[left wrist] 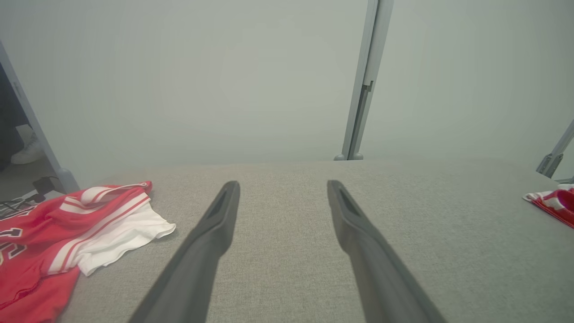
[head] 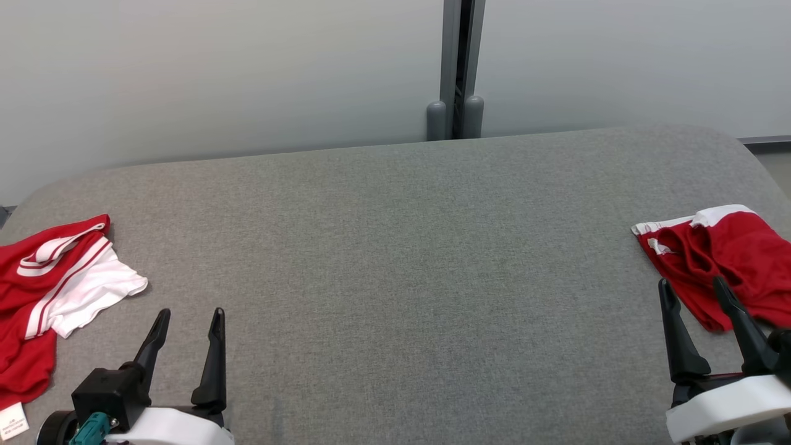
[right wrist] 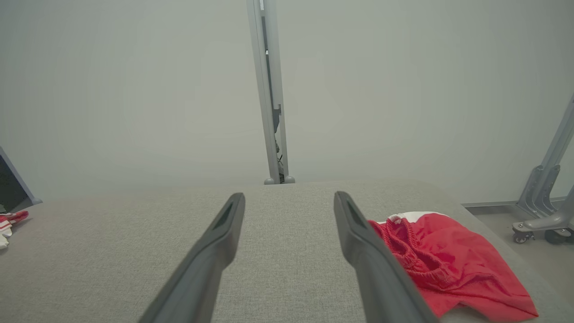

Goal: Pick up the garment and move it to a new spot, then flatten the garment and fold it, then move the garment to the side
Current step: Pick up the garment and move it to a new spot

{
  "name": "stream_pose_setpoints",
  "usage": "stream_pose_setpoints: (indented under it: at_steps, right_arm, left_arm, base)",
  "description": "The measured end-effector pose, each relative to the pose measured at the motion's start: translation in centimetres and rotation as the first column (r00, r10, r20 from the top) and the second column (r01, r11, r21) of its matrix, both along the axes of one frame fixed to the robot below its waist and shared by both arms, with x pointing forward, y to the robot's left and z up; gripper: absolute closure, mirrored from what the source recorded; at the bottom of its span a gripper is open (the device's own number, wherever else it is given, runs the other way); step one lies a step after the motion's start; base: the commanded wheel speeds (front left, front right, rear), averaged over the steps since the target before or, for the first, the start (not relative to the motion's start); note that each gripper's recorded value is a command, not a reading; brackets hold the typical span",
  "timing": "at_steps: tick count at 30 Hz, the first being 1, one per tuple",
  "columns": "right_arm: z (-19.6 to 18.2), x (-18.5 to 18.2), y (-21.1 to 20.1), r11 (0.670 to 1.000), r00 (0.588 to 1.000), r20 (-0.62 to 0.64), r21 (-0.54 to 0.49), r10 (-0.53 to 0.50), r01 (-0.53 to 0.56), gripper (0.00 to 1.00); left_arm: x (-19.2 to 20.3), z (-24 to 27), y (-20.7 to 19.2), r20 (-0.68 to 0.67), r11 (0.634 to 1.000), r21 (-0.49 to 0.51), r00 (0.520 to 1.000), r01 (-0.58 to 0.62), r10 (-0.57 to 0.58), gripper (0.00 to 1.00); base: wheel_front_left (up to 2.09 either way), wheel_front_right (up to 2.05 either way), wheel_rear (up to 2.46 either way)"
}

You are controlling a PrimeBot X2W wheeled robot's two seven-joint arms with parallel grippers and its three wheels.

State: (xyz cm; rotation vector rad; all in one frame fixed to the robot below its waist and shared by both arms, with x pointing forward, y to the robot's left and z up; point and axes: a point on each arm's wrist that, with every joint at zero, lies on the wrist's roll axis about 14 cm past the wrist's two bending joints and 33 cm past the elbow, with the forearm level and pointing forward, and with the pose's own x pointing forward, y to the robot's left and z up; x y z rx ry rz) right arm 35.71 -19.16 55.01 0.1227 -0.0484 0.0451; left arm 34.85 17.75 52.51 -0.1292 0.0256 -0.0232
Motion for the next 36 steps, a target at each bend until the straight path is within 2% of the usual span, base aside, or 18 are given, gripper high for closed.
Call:
stream_pose_setpoints:
  at_steps: [7, 16, 25, 26, 36]
  right_arm:
    - [0.3, 0.8, 1.6, 0.999, 0.999, 0.011, 0.003, 0.049, -0.049, 0.00]
    - [0.7, 3.1, 7.3, 0.976, 0.976, 0.024, 0.018, 0.215, -0.215, 0.00]
    - [0.9, 4.3, 13.6, 0.922, 0.922, 0.030, 0.029, 0.385, -0.386, 0.00]
    - [0.7, 4.6, 16.4, 0.889, 0.890, 0.024, 0.039, 0.455, -0.456, 0.00]
    - [0.4, 5.1, 16.8, 0.886, 0.887, 0.018, 0.034, 0.461, -0.462, 0.00]
  left_arm:
    - [-0.3, 0.4, 1.2, 0.017, 0.999, -0.001, 0.999, -0.037, 0.037, 0.00]
    - [-2.4, 1.1, 5.4, 0.046, 0.984, -0.013, 0.983, -0.176, 0.176, 0.00]
    - [-6.0, 1.2, 9.6, 0.056, 0.945, -0.020, 0.943, -0.326, 0.327, 0.00]
    - [-8.0, 1.6, 11.4, 0.068, 0.916, -0.020, 0.914, -0.400, 0.401, 0.00]
    - [-6.9, 3.3, 11.8, 0.126, 0.915, -0.022, 0.907, -0.403, 0.403, 0.00]
  base:
    - [0.00, 0.00, 0.00]
    - [0.00, 0.00, 0.00]
    - [0.00, 0.00, 0.00]
    - [0.00, 0.00, 0.00]
    - [0.00, 0.00, 0.00]
